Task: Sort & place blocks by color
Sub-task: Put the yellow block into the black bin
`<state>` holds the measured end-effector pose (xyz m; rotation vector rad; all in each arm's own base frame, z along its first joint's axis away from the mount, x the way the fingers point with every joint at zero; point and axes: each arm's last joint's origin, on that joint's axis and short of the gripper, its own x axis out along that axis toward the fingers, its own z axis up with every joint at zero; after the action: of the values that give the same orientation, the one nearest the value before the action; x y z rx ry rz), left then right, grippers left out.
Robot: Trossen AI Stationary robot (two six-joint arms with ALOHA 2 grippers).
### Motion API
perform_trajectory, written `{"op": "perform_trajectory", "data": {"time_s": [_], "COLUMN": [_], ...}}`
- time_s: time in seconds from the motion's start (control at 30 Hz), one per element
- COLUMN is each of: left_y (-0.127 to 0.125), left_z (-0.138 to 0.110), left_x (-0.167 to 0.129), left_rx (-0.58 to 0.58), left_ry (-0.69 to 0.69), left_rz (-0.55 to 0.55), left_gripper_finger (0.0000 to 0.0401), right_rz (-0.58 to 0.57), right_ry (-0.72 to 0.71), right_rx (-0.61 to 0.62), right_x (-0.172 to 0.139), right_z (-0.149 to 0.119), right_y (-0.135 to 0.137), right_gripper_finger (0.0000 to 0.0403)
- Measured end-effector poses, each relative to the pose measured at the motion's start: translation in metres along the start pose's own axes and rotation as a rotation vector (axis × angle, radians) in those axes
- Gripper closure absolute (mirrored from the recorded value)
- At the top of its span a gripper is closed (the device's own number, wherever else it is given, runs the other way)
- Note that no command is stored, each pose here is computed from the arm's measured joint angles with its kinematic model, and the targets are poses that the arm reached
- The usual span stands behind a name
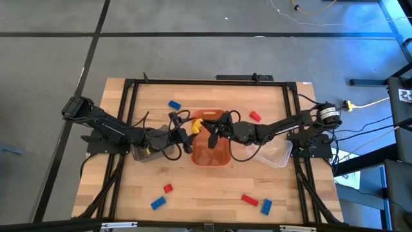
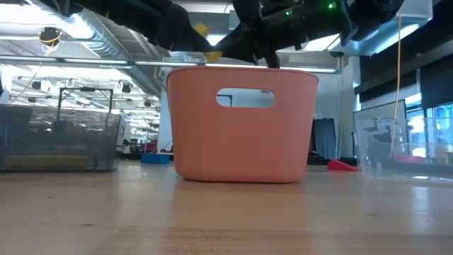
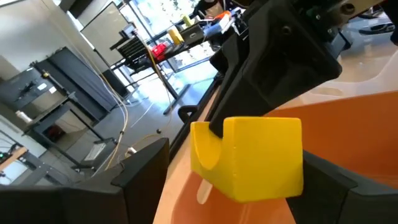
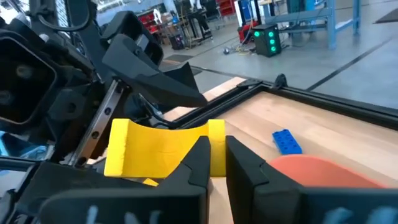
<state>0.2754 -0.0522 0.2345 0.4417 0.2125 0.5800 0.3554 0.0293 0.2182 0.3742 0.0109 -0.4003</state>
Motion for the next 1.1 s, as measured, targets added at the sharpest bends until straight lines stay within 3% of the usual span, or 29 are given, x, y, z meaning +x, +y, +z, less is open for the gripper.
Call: {"op": "perform_trajectory", "data": {"time_s": [0.27, 0.57, 0.63, 0.93, 1.1], "left_y": [-0.001, -0.002, -0.002, 0.007, 0.026], "left_z": [0.001, 0.0, 0.0, 0.001, 0.002], "left_x": [-0.003, -0.004, -0.004, -0.02, -0.04], "left_rx": [-0.002, -0.004, 0.0, 0.053, 0.007], "left_ry": [0.008, 0.021, 0.024, 0.1, 0.145], "left_rz": [0.028, 0.047, 0.047, 0.126, 0.107], "left_gripper_finger": [0.0144, 0.0272, 0.0278, 0.0278, 0.0278], "right_rz": [0.009, 0.0, 0.0, 0.003, -0.088], "right_ry": [-0.017, -0.026, -0.025, 0.032, 0.066], "right_rx": [-0.012, 0.008, 0.004, -0.122, -0.187], "right_x": [0.0, 0.0, 0.0, -0.011, -0.032], "right_z": [0.001, 0.002, 0.002, 0.011, 0.018], "right_y": [0.001, 0.0, 0.0, -0.001, -0.013], "right_gripper_finger": [0.0379, 0.0379, 0.0372, 0.0233, 0.0175]}}
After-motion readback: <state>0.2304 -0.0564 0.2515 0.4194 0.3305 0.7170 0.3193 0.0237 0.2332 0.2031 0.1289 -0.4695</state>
